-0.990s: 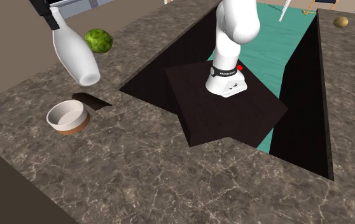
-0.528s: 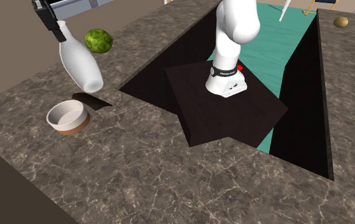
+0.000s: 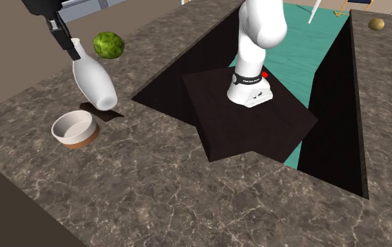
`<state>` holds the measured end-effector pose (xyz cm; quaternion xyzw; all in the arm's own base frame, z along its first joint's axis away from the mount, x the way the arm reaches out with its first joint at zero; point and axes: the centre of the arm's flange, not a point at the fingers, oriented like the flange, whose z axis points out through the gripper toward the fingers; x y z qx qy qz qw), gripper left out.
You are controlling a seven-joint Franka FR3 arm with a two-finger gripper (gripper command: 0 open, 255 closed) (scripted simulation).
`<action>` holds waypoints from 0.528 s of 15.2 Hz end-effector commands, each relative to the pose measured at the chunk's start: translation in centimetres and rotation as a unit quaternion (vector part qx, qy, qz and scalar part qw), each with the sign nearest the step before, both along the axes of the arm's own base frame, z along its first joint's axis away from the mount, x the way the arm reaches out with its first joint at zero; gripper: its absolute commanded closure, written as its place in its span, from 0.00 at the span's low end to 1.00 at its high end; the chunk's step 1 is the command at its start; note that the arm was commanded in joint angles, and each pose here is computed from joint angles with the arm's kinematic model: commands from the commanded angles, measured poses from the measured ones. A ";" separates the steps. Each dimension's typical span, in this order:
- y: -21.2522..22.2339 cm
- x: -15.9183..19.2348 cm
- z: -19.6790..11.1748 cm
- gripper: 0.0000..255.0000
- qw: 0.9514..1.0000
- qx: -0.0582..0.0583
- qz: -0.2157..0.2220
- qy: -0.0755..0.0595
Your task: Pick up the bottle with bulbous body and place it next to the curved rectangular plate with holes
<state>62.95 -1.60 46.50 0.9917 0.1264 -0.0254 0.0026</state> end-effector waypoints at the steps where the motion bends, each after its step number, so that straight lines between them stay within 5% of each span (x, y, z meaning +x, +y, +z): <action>1: 0.1 0.0 -1.0 1.00 1.000 0.000 0.000 0.000; 8: 0.1 0.0 -4.7 1.00 1.000 0.000 0.000 0.000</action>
